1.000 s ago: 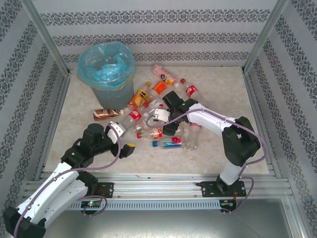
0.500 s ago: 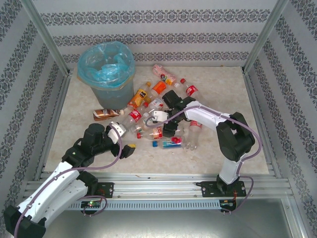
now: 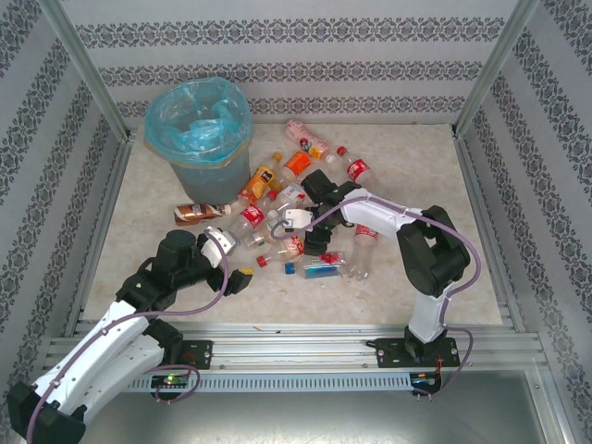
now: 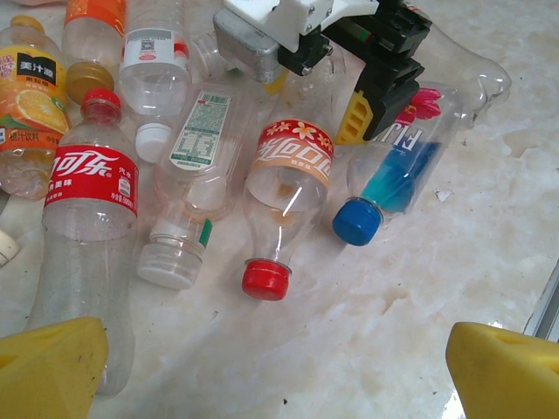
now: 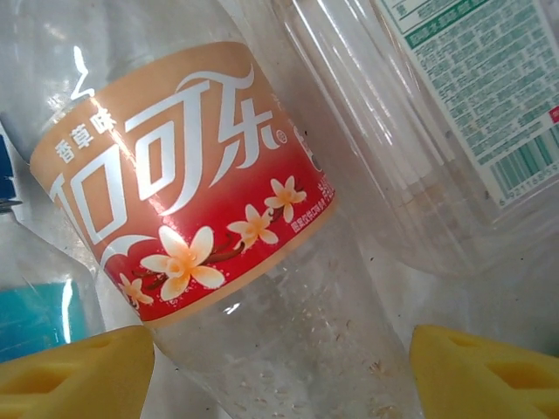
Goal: Put the plastic bottles in the bin
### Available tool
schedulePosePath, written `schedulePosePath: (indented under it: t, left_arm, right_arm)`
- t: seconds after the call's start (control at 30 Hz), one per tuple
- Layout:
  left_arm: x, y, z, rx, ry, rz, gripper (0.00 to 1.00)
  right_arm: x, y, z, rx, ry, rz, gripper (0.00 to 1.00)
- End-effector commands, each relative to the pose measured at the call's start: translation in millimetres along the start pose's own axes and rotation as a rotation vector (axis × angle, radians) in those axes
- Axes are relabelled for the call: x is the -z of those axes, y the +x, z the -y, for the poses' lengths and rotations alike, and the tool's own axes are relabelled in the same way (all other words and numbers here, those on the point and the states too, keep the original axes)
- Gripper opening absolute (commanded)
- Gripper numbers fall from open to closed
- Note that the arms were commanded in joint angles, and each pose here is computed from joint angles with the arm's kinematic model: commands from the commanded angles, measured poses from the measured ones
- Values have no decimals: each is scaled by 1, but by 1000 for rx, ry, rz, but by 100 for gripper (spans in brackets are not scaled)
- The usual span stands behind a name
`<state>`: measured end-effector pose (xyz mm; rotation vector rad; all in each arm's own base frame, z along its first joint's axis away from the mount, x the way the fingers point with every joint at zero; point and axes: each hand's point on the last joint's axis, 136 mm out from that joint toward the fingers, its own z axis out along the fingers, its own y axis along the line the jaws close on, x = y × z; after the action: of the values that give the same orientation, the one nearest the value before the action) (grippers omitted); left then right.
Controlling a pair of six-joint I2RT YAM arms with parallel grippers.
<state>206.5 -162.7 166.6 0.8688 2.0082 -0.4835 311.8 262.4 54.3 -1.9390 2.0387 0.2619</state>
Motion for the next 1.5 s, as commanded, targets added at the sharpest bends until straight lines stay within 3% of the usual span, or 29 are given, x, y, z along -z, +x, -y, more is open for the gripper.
schedulePosePath:
  t: [0.0,0.53,0.9,1.23,1.47]
  left_arm:
    - [-2,-1,0,-31,-4,7,100]
    - [-4,0,-1,-28,-5,-1,100]
    - [2,-5,-5,-23,-37,18,100]
    - [35,-51,-15,26,-126,189,100]
    - [76,-95,-28,119,-217,269,95]
  right_arm:
    - [-13,8,0,17,-28,-39,77]
    - [-25,14,10,43,-21,-71,76]
    - [-1,15,14,67,32,-90,49]
    - [57,-3,8,43,158,-18,47]
    - [93,-10,1,-89,239,-27,46]
